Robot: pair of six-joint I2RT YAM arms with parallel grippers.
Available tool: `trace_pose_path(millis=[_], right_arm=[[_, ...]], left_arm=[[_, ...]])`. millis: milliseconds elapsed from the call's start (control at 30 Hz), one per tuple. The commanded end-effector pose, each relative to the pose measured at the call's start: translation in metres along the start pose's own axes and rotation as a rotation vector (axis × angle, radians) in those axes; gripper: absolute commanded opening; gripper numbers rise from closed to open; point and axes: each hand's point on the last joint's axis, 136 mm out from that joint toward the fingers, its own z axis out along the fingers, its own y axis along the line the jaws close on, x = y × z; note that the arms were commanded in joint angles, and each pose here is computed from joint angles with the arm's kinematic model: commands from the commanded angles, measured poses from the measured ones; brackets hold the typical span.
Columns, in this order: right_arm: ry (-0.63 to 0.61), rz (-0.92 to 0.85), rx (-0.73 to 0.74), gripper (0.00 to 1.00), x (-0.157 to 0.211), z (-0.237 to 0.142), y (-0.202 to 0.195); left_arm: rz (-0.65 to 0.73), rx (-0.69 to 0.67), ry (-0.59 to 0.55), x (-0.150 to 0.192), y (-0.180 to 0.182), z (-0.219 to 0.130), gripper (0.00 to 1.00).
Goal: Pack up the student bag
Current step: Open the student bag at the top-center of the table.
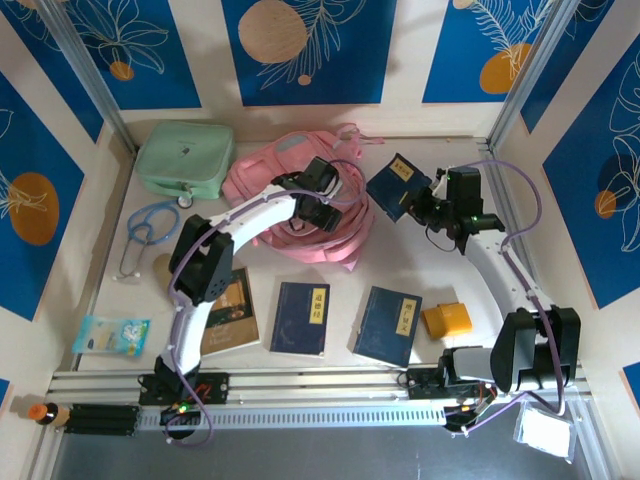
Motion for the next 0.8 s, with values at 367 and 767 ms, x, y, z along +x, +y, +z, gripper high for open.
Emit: trace_pose_path(millis=[367,767], right_arm=[[-0.031,0.022,-0.013,0.0,-0.004,-0.003,-0.001],[-0.102,0.003,0.015,0.0,-0.015,-0.021,-0.002]], left_arm=[[0.072,-0.105,0.13,0.014,0.01,0.022,0.59],[0.026,-0.117,0.034,-0.012,0.014,-0.011,0.22]])
